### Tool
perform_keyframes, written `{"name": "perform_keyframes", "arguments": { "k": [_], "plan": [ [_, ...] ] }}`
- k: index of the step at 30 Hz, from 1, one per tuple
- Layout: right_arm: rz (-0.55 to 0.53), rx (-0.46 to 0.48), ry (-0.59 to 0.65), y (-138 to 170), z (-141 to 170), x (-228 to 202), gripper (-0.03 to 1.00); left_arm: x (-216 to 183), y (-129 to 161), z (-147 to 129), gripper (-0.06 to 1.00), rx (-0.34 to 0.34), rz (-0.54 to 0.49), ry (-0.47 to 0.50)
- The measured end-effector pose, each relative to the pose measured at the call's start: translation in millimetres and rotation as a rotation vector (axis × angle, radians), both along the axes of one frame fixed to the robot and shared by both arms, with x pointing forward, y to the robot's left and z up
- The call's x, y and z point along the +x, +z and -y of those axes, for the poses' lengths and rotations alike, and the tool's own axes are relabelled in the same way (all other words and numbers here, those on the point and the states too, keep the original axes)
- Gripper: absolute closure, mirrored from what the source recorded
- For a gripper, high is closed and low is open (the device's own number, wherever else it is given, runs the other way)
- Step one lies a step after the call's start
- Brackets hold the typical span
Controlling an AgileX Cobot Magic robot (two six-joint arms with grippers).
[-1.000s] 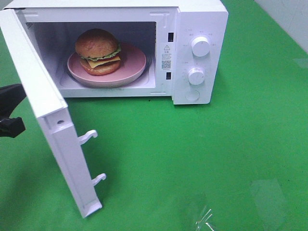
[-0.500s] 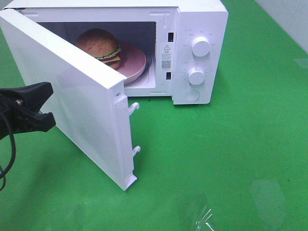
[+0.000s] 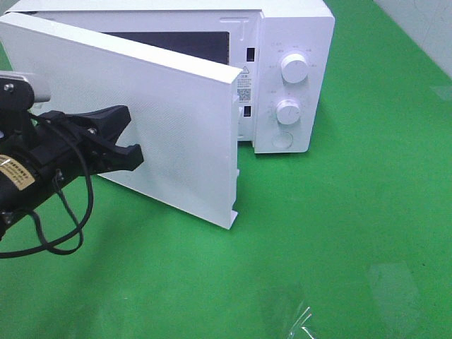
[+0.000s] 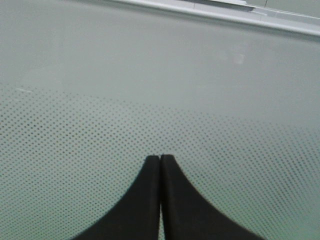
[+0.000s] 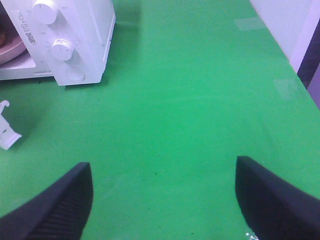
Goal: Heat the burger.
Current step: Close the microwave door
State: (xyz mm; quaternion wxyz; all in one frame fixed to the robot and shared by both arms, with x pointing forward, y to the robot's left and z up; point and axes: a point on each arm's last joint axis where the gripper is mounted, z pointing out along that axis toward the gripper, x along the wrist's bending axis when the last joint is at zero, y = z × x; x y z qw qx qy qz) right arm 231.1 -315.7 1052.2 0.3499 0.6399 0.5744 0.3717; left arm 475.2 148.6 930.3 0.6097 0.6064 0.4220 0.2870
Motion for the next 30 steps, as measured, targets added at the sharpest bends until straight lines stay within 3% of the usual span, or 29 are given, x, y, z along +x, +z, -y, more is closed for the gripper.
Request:
{"name": "perform_keyframes", "arguments": {
  "k": [30],
  "plan": [
    [0.000, 0.000, 0.000, 0, 0, 0, 0.21, 84, 16, 72, 0.94, -0.033, -0.035, 0.018]
  ]
}}
